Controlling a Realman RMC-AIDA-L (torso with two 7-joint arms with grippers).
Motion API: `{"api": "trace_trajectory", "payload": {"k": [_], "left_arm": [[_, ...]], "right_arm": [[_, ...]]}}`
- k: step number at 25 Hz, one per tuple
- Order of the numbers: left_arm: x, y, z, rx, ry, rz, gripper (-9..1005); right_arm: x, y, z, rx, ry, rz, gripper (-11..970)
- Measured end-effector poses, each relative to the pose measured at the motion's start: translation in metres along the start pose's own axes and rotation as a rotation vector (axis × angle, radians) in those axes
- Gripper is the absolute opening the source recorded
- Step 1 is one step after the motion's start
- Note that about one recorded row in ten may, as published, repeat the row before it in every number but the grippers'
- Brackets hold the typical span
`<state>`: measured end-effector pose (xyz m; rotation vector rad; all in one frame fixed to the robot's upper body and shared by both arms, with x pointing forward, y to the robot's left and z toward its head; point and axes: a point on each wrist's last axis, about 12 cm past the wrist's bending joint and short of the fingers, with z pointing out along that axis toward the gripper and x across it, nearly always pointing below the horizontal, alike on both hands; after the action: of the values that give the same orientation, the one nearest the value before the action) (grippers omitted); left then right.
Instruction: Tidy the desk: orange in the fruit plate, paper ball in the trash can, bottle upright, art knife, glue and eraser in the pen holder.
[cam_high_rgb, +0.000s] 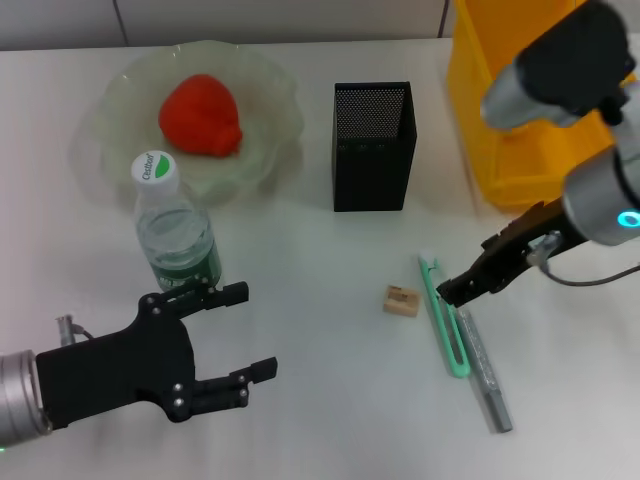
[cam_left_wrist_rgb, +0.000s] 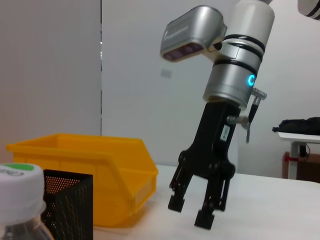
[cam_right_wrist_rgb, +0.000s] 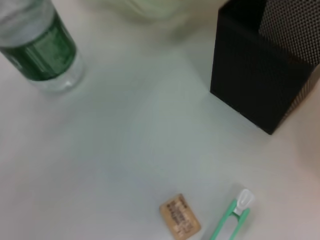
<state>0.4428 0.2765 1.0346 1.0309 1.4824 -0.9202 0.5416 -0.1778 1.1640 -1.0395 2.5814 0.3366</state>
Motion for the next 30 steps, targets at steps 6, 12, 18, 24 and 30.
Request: {"api": "trace_trajectory", "payload": {"k": [6, 12, 18, 24, 30], "left_arm": [[-0.001, 0.003, 0.003, 0.008, 0.003, 0.004, 815], [-0.001, 0.003, 0.004, 0.011, 0.004, 0.004, 815], [-0.001, 0.003, 0.005, 0.012, 0.004, 0.004, 815], [0.0, 0.003, 0.005, 0.012, 0.005, -0.001, 815], [0.001, 0.003, 0.005, 0.006, 0.01, -0.002, 815]], "right_arm": [[-0.004, -0.003, 0.018, 0.023, -0.002, 0.035, 798], [-0.009, -0.009, 0.031, 0.028, -0.007, 0.103, 777], [-0.015, -0.013, 0.045, 0.031, -0.006, 0.13, 674], [-0.018, -0.013, 0.051, 0.027, -0.004, 0.135, 589], [-0.02, -0.01, 0.057, 0.01, 0.014, 0.129, 588]]}}
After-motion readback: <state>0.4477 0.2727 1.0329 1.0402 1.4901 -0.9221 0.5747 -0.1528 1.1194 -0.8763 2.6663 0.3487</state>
